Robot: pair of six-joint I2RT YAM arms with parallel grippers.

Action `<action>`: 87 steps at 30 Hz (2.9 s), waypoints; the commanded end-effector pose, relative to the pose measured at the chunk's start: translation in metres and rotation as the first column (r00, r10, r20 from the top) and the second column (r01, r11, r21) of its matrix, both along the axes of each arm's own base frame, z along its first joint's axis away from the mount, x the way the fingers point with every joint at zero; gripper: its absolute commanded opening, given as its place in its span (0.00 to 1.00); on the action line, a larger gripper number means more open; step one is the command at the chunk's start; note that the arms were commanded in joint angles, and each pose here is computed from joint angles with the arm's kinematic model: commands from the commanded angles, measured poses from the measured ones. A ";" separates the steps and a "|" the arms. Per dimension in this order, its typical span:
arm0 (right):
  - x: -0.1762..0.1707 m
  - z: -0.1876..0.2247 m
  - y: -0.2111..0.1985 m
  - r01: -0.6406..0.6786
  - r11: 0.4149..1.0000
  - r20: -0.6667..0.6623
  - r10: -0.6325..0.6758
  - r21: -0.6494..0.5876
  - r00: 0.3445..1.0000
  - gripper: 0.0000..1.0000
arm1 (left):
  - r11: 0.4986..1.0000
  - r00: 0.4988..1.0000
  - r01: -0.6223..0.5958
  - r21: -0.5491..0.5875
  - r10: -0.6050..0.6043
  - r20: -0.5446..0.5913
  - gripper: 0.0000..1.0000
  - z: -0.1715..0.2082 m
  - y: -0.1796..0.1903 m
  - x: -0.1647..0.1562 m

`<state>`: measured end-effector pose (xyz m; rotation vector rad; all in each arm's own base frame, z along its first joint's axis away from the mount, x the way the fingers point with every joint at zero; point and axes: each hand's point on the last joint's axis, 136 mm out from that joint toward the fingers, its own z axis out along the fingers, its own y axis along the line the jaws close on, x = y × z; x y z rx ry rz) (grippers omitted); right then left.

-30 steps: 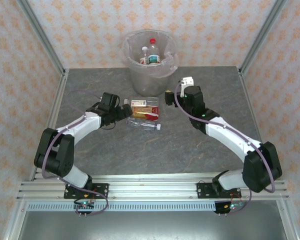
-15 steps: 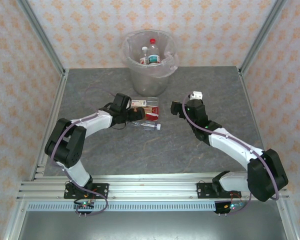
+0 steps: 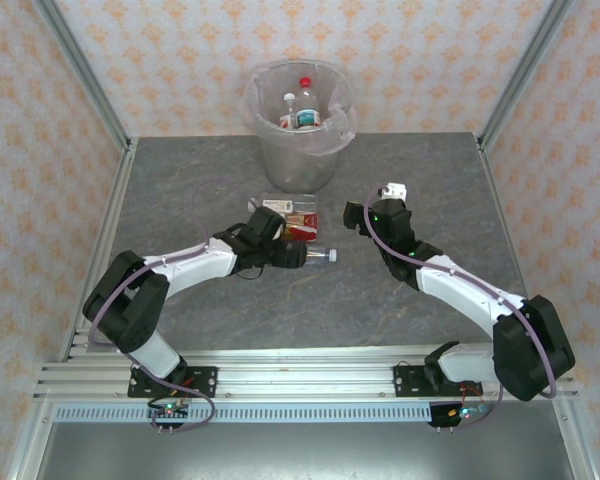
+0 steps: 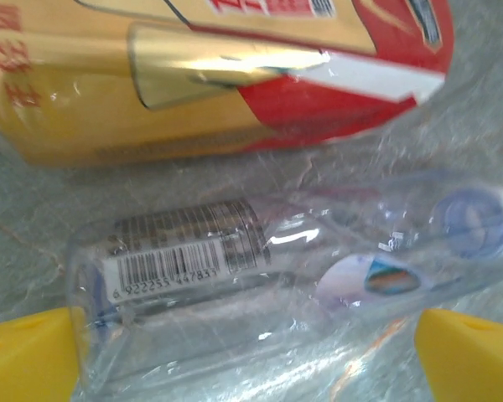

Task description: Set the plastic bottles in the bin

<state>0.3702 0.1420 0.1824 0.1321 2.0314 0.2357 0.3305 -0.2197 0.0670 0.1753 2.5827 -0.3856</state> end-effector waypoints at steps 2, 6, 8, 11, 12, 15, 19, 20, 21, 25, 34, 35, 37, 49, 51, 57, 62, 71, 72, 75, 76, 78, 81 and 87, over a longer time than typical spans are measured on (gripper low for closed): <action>0.005 0.006 -0.004 0.030 1.000 0.028 -0.030 -0.005 0.999 0.99 | 0.974 0.991 0.113 0.196 -0.125 0.050 1.00 0.012 0.013 0.003; 0.006 0.006 -0.005 0.037 0.999 0.029 -0.037 -0.008 0.999 0.99 | 0.902 0.968 0.161 0.401 -0.223 0.112 1.00 0.017 0.018 0.007; 0.007 0.005 -0.006 0.042 0.999 0.029 -0.041 -0.009 0.999 0.99 | 0.869 0.955 0.204 0.451 -0.279 0.104 1.00 0.013 0.017 0.011; 0.008 0.006 -0.005 0.040 0.999 0.025 -0.039 -0.014 0.999 0.99 | 0.830 0.933 0.287 0.479 -0.355 0.057 1.00 0.006 0.008 0.014; 0.009 0.006 -0.004 0.040 0.999 0.024 -0.039 -0.016 0.999 0.99 | 0.819 0.927 0.306 0.486 -0.372 0.043 1.00 0.004 0.005 0.013; 0.008 0.006 -0.005 0.042 0.999 0.023 -0.042 -0.018 0.999 0.99 | 0.806 0.918 0.329 0.492 -0.395 0.031 1.00 -0.001 -0.001 0.016; 0.007 0.000 -0.007 0.049 0.998 0.012 -0.049 -0.025 0.999 0.99 | 0.803 0.908 0.367 0.470 -0.418 0.004 1.00 -0.012 -0.013 0.014; 0.007 -0.001 -0.007 0.050 0.998 0.009 -0.050 -0.025 0.999 0.99 | 0.796 0.905 0.380 0.471 -0.426 -0.012 1.00 -0.015 -0.016 0.011; 0.006 -0.001 -0.007 0.050 0.998 0.007 -0.050 -0.026 0.999 0.99 | 0.788 0.900 0.392 0.475 -0.435 -0.022 1.00 -0.017 -0.019 0.008; 0.006 -0.004 -0.008 0.051 0.998 0.002 -0.051 -0.030 0.999 0.99 | 0.776 0.882 0.438 0.454 -0.469 -0.049 1.00 -0.024 -0.032 -0.008; 0.007 -0.006 -0.007 0.047 0.998 -0.004 -0.047 -0.035 0.999 0.99 | 0.769 0.907 0.397 0.502 -0.413 -0.085 0.91 -0.040 -0.025 -0.003; 0.006 -0.005 -0.007 0.046 0.998 -0.005 -0.046 -0.035 0.999 0.99 | 0.765 0.909 0.389 0.513 -0.408 -0.082 0.90 -0.041 -0.024 -0.002; 0.006 -0.006 -0.006 0.039 0.999 -0.013 -0.040 -0.037 0.999 0.99 | 0.761 0.913 0.375 0.529 -0.401 -0.069 0.89 -0.039 -0.023 0.002; 0.003 -0.001 -0.015 0.087 0.995 -0.007 -0.088 -0.038 0.996 0.99 | 0.786 0.917 0.361 0.501 -0.398 -0.037 0.66 -0.031 -0.029 0.003; 0.003 0.002 -0.016 0.095 0.995 -0.002 -0.095 -0.036 0.995 0.99 | 0.795 0.917 0.359 0.489 -0.397 -0.027 0.64 -0.027 -0.031 0.003; 0.004 0.015 -0.019 0.107 0.994 0.033 -0.106 -0.029 0.994 0.99 | 0.809 0.917 0.352 0.470 -0.399 0.001 0.60 -0.017 -0.035 0.006; 0.002 0.019 -0.022 0.112 0.993 0.047 -0.110 -0.030 0.993 0.99 | 0.825 0.918 0.351 0.443 -0.397 0.014 0.55 -0.011 -0.040 0.006; 0.000 0.018 -0.025 0.129 0.991 0.056 -0.127 -0.025 0.990 0.99 | 0.866 0.918 0.344 0.364 -0.391 0.063 0.50 0.009 -0.048 0.001; 0.001 0.018 -0.026 0.132 0.991 0.057 -0.130 -0.026 0.990 0.99 | 0.870 0.919 0.341 0.355 -0.389 0.072 0.50 0.012 -0.049 0.001; 0.002 0.020 -0.027 0.142 0.990 0.067 -0.140 -0.023 0.988 0.99 | 0.886 0.920 0.327 0.330 -0.378 0.105 0.49 0.025 -0.050 0.002; 0.002 0.021 -0.028 0.153 0.988 0.071 -0.151 -0.019 0.986 0.99 | 0.894 0.921 0.320 0.315 -0.372 0.119 0.49 0.031 -0.050 0.002; 0.003 0.023 -0.029 0.157 0.987 0.070 -0.155 -0.019 0.985 0.99 | 0.912 0.927 0.296 0.283 -0.346 0.147 0.49 0.042 -0.049 0.006; 0.003 0.026 -0.024 0.136 0.991 0.066 -0.135 -0.006 0.989 0.99 | 0.941 0.935 0.255 0.225 -0.299 0.191 0.48 0.064 -0.044 0.013; 0.000 0.029 -0.019 0.117 0.992 0.059 -0.120 0.052 0.991 0.99 | 0.977 0.929 0.194 0.091 -0.213 0.303 0.49 0.116 -0.041 0.028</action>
